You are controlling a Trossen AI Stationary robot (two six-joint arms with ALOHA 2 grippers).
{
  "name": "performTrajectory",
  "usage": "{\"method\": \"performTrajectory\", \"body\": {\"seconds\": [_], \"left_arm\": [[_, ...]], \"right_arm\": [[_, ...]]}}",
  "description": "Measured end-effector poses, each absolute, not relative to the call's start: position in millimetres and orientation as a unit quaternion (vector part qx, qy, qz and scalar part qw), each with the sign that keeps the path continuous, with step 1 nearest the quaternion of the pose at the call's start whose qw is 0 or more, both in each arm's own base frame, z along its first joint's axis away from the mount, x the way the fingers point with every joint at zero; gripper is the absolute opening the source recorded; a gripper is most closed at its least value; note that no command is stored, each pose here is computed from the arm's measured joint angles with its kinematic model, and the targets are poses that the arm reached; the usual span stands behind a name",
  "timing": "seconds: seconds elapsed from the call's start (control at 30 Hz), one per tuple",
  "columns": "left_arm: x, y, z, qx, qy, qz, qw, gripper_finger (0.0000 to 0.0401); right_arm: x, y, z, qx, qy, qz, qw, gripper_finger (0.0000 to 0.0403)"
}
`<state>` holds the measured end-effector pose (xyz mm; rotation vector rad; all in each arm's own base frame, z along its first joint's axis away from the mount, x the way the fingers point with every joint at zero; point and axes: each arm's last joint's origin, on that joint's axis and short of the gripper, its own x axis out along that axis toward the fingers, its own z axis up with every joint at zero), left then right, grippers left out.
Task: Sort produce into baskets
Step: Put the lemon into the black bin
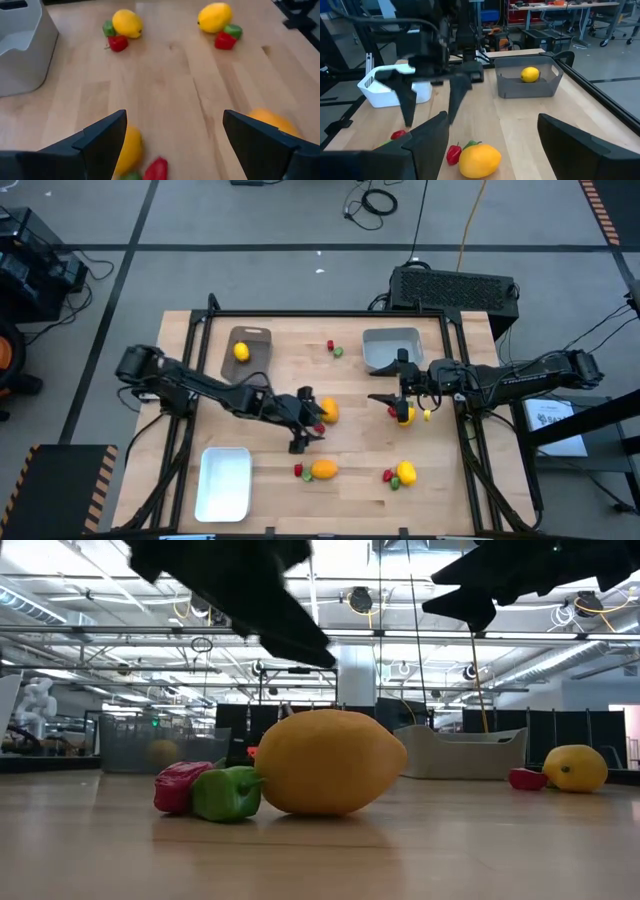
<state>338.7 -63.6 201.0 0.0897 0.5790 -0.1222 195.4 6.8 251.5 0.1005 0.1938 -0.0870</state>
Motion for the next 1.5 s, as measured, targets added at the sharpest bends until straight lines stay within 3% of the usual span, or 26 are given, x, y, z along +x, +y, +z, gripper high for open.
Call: {"method": "performTrajectory", "body": {"seconds": [0.17, 0.53, 0.9, 1.23, 1.5], "left_arm": [[361, -64, 193, 0.042, 0.292, -0.058, 0.954, 0.0338], [360, -121, 208, 0.046, 0.302, -0.174, 0.936, 0.0338], [346, -154, 200, 0.036, 0.325, -0.089, 0.941, 0.0338], [358, -156, 161, 0.041, 0.356, -0.081, 0.930, 0.0338], [359, -157, 157, 0.022, 0.362, -0.097, 0.927, 0.0338]], "right_arm": [[195, 7, 251, 0.050, 0.098, -0.043, 0.993, 0.0290], [195, 7, 251, 0.061, 0.098, -0.044, 0.992, 0.0290], [195, 7, 251, 0.080, 0.099, -0.046, 0.991, 0.0290], [195, 7, 251, 0.079, 0.100, -0.046, 0.991, 0.0290], [195, 7, 250, 0.076, 0.101, -0.046, 0.991, 0.0290]]}}
